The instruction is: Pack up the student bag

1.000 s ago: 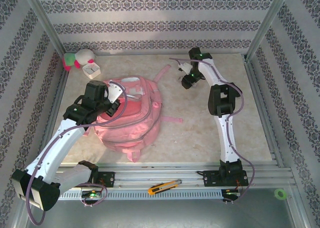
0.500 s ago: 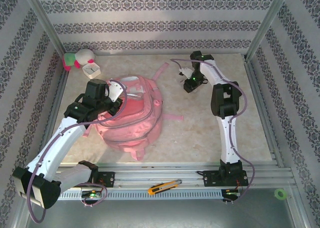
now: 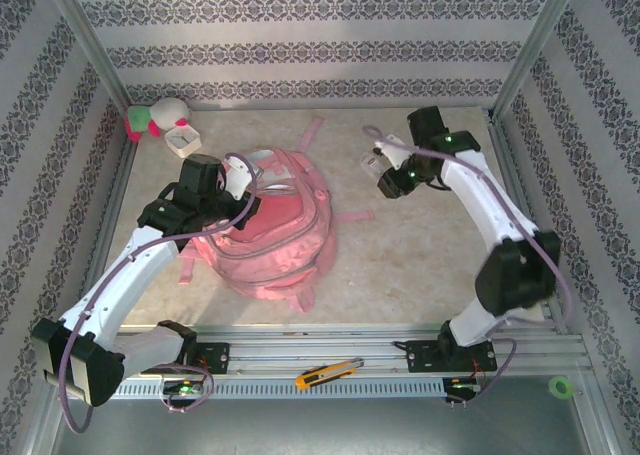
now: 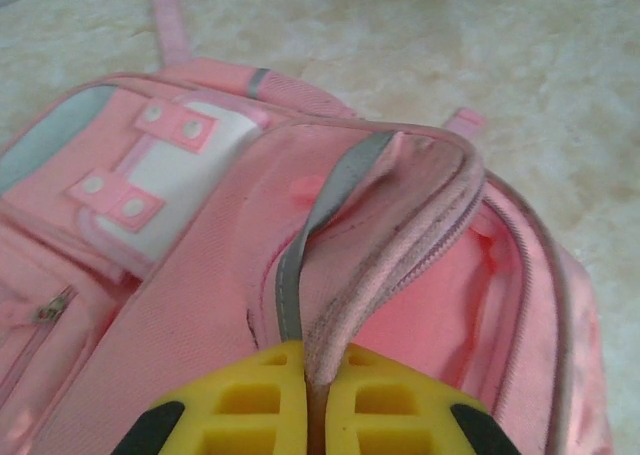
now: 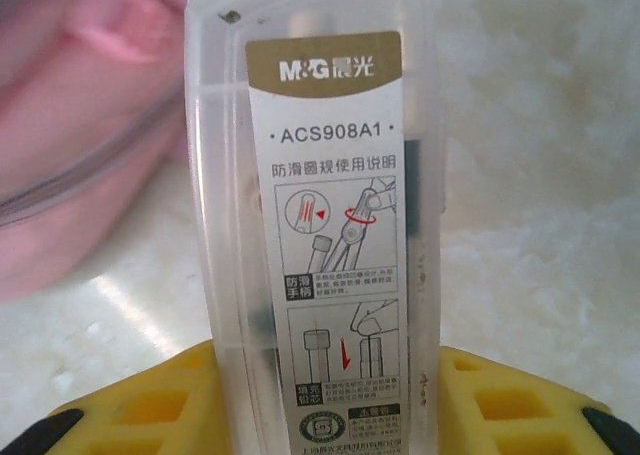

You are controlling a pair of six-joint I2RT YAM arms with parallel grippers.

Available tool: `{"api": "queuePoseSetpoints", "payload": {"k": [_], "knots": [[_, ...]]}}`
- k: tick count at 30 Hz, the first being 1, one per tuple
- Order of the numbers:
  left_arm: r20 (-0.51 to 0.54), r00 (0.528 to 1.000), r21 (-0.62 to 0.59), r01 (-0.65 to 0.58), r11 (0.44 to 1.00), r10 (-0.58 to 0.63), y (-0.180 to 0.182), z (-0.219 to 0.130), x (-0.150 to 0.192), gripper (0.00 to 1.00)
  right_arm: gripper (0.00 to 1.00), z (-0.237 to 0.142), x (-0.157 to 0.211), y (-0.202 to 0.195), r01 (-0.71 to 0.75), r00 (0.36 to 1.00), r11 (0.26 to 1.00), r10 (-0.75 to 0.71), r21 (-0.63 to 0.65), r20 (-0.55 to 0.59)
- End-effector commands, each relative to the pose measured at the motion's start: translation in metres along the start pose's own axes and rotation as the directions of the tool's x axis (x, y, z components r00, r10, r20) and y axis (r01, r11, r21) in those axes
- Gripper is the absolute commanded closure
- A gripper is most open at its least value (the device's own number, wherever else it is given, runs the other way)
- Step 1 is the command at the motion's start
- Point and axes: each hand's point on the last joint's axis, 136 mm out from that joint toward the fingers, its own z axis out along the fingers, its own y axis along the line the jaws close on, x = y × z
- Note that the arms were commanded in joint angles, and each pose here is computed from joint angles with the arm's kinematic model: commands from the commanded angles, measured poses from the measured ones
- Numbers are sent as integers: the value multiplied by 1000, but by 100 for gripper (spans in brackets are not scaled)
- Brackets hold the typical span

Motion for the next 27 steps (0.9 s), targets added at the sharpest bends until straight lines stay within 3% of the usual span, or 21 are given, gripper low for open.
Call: {"api": "queuePoseSetpoints", "payload": {"k": [1,5,11,15,20,27], "knots": [[217,976,159,-57,986,21,-35,-14,-53,97,73,-9,3,45,270,963,963,-270,24,3],[238,971,239,-74,968,15,-52,-17,-59,97,72,-18,-3,96,566,822,823,-568,49,38],[259,966,287,-86,954,9,-61,-23,-64,97,70,-12,-34,144,780,601,610,-792,137,102],[274,962,286,-96,954,14,-62,-26,-67,97,69,-1,-50,164,873,455,459,-888,163,65],[280,960,287,-100,953,16,-62,-27,-68,97,68,15,-67,179,920,359,363,-932,146,59],[286,958,287,-108,952,23,-63,-27,-72,96,62,37,-88,200,937,313,323,-945,131,92]]}}
